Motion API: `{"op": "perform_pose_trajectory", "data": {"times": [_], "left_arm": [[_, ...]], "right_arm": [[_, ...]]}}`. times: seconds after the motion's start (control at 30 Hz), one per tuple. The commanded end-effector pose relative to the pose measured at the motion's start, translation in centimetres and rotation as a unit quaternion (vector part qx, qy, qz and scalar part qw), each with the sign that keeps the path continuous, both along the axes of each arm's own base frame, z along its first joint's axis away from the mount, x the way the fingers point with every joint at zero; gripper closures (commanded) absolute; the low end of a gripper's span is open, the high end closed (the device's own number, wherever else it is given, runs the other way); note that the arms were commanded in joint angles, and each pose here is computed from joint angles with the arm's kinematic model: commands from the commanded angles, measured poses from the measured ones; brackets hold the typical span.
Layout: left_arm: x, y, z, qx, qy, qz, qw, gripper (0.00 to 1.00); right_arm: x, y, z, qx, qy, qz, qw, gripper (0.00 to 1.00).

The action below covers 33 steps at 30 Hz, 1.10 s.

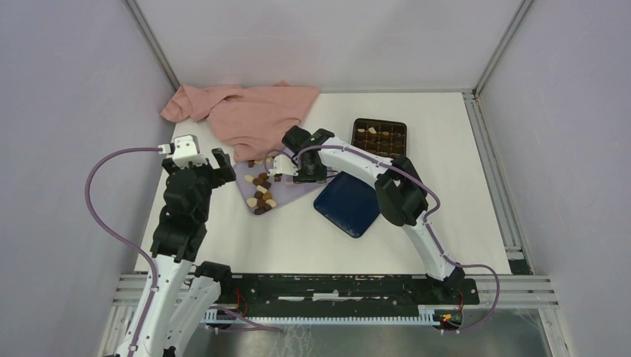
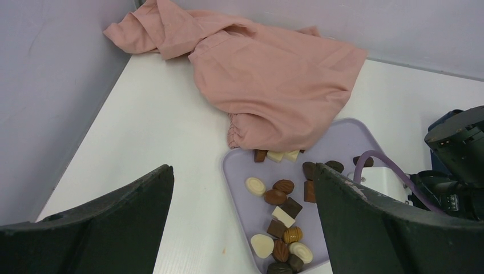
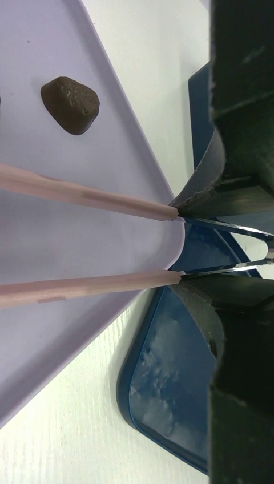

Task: Pack the chocolate
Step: Pick up the fake chocolate from the plate.

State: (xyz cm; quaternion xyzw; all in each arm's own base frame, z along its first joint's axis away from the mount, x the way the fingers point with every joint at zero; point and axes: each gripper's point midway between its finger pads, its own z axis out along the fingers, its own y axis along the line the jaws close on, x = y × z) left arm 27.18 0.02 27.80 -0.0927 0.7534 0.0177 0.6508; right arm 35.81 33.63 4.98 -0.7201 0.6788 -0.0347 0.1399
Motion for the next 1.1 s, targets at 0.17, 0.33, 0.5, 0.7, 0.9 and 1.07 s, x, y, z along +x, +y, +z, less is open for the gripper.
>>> {"op": "perform_pose_trajectory", "data": {"times": [0.17, 0.33, 0.5, 0.7, 0.9, 1.07], "left_arm": [[0.1, 0.4, 1.1, 0.023, -0.018, 0.002, 1.0, 0.04], [0.2, 0.4, 1.1, 0.024, -0.017, 0.001, 1.0, 0.04], [0.2, 0.4, 1.1, 0.024, -0.017, 0.001, 1.0, 0.04], [0.2, 0.4, 1.0, 0.024, -0.015, 0.002, 1.0, 0.04], [0.1, 0.4, 1.0, 0.024, -0.016, 0.002, 1.0, 0.04], [0.1, 0.4, 1.1, 0.024, -0.017, 0.002, 1.0, 0.04]], "right_arm": [[1.5, 1.9, 0.8, 0.024, -0.025, -0.015, 0.999, 0.57], [1.8, 2.6, 0.8, 0.03, -0.03, -0.014, 0.999, 0.56], [2.0, 3.2, 0.6, 0.035, -0.036, -0.013, 0.999, 0.55], [2.2, 3.8, 0.1, 0.035, -0.039, -0.012, 0.999, 0.55], [2.3, 4.0, -0.5, 0.034, -0.038, -0.013, 0.999, 0.55], [2.5, 4.3, -0.6, 0.036, -0.043, -0.013, 0.998, 0.55]]}}
